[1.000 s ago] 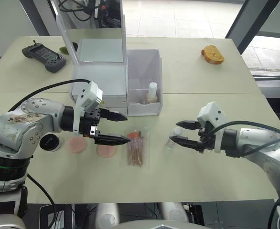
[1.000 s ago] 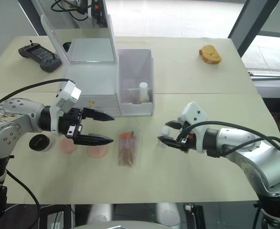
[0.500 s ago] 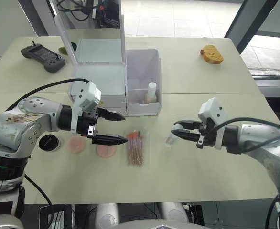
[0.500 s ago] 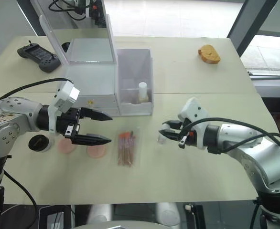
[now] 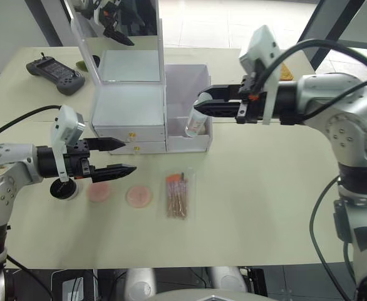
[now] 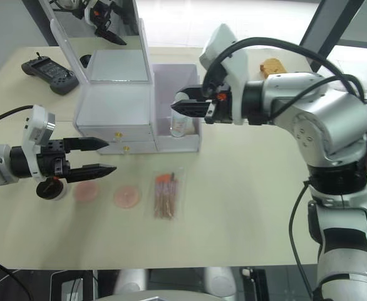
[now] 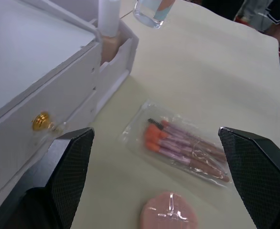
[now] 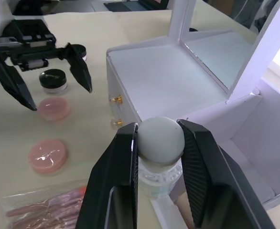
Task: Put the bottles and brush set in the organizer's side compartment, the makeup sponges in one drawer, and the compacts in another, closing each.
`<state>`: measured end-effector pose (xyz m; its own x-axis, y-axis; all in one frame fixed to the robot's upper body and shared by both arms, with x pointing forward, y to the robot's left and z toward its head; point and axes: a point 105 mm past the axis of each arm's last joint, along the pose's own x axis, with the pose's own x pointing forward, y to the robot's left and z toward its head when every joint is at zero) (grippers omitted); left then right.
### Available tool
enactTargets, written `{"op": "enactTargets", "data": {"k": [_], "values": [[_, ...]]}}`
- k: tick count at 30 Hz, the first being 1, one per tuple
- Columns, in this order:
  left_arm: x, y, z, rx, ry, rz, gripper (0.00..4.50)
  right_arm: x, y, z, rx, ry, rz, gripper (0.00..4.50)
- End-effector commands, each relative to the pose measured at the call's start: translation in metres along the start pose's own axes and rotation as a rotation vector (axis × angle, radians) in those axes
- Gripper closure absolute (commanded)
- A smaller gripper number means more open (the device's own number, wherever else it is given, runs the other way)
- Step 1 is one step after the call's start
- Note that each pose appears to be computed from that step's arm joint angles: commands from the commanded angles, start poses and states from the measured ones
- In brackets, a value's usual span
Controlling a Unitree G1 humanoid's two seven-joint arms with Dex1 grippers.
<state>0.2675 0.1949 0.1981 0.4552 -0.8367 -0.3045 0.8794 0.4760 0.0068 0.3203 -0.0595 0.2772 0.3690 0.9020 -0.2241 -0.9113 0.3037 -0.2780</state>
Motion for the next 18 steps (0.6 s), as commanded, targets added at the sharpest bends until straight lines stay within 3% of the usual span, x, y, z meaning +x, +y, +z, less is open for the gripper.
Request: {"op": "enactTargets", "data": {"k": [1,10,18], "values": [[-0.007,-0.011,0.011,0.049,-0.039,0.040,0.00,0.011,-0.015,0.006,-0.089,-0.001,-0.025,3.59],[-0.018,-0.023,0.006,0.018,-0.032,0.084,0.00,0.039,-0.039,-0.008,-0.084,0.027,-0.029,3.59],[-0.017,-0.025,0.004,0.019,-0.026,0.081,0.00,0.061,-0.039,-0.027,-0.059,0.084,0.015,3.59]]}}
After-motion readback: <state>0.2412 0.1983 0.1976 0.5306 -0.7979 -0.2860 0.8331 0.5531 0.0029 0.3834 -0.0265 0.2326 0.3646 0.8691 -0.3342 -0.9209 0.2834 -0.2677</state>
